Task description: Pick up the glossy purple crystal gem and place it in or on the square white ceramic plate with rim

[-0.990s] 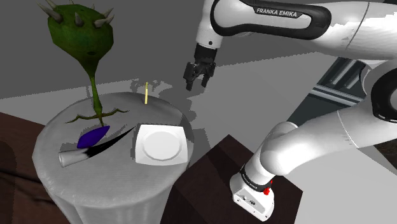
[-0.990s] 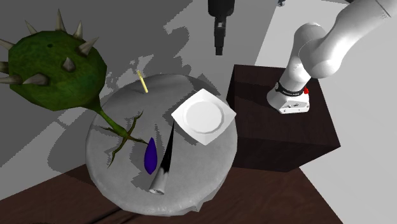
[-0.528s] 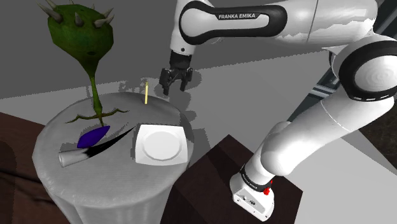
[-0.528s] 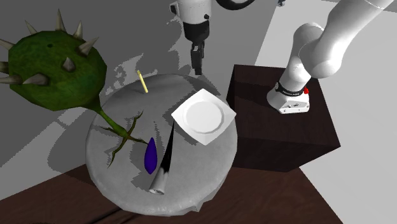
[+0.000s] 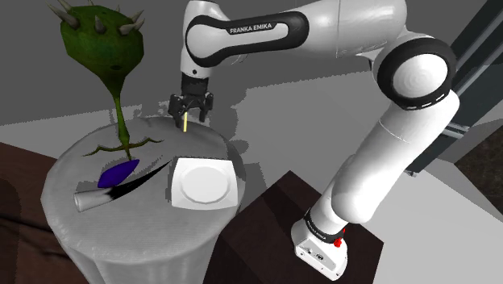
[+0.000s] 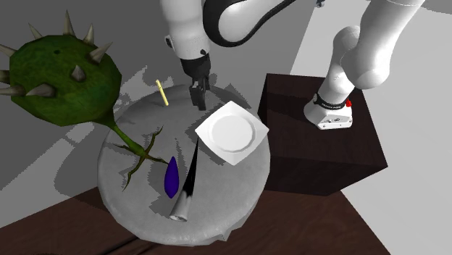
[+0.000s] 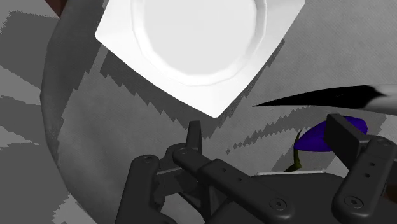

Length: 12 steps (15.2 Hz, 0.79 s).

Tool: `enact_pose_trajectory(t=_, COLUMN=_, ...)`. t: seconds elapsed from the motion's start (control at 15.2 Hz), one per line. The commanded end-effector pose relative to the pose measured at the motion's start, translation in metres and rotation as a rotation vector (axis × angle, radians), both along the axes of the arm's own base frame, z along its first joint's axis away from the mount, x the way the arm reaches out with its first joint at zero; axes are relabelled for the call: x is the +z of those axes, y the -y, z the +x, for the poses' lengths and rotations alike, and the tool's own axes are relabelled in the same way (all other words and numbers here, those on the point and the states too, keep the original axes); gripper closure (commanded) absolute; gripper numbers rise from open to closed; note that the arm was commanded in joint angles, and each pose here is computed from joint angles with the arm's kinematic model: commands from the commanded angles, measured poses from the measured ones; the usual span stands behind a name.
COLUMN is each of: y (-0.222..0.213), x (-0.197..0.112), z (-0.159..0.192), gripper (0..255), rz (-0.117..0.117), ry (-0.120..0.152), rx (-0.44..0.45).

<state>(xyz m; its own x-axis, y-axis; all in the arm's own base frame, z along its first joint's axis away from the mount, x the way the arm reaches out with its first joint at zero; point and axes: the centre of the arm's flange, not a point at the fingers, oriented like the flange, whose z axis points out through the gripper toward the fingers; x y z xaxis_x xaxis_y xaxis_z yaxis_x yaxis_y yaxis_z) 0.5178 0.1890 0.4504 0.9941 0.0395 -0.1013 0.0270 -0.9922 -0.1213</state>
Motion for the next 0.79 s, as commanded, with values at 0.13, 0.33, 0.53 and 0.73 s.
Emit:
enact_pose_trajectory(t=0.13, y=-0.033, x=-0.023, z=0.037, gripper=0, rz=0.010, ry=-0.007, rx=0.011)
enact_pose_trajectory(t=0.33, y=-0.057, x=-0.041, z=0.062, gripper=0, rz=0.018, ry=-0.012, rx=0.020)
enact_pose_trajectory(t=0.53, y=-0.082, x=-0.059, z=0.088, gripper=0, rz=0.025, ry=-0.018, rx=0.028)
enact_pose_trajectory(t=0.73, y=-0.107, x=-0.077, z=0.113, gripper=0, rz=0.033, ry=-0.023, rx=0.037)
